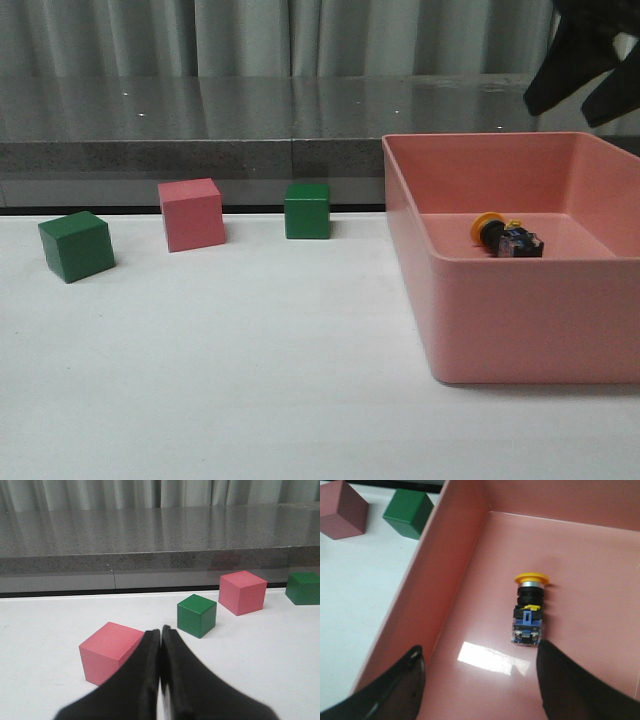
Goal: Place and stand button with both arms
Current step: 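Lower the right gripper into the pink bin and grasp the yellow button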
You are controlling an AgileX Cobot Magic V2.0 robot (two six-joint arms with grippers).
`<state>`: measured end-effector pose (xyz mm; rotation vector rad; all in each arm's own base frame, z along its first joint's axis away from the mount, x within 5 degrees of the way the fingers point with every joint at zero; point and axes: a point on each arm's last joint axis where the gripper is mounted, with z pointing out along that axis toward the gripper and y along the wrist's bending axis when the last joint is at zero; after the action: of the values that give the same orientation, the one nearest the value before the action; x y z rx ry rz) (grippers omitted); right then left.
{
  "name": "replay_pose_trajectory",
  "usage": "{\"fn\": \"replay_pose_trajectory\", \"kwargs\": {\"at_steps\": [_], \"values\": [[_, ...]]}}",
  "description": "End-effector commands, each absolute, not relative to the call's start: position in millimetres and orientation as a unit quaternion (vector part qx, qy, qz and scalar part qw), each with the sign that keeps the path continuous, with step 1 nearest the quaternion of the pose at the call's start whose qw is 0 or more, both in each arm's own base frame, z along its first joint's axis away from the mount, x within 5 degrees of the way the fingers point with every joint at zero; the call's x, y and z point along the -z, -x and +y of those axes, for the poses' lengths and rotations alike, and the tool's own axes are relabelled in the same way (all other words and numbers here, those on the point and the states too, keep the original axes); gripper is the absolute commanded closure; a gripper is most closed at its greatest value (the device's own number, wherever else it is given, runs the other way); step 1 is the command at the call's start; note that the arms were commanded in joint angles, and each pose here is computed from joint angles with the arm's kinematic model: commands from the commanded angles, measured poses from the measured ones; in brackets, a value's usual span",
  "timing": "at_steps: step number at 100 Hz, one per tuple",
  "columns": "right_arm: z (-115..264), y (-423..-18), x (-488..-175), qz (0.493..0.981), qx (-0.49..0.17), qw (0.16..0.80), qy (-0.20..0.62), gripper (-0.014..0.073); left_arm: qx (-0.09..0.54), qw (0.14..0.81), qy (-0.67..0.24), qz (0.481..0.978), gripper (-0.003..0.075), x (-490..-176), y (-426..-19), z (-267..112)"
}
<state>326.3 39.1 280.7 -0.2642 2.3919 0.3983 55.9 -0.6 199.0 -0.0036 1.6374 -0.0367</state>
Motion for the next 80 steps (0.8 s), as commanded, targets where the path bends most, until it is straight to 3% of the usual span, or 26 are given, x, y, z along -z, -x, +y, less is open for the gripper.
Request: {"fn": "replay_pose_trajectory", "kwargs": {"at_steps": [1,43,80], "values": [[41.8,-342.0,-290.8,0.907,-0.130,0.384,0.116,0.0106,0.022,0.714,0.000,0.700,0.0739,-198.5,-54.9,-1.4],[43.9,-379.6,-229.2,0.922,-0.086,0.361,0.114,0.0105,0.022,0.714,0.000,0.700,0.0739,-198.5,-54.9,-1.4],[44.4,-387.0,-203.2,0.932,-0.084,0.335,0.111,0.0105,0.022,0.714,0.000,0.700,0.0739,-198.5,-54.9,-1.4]]}}
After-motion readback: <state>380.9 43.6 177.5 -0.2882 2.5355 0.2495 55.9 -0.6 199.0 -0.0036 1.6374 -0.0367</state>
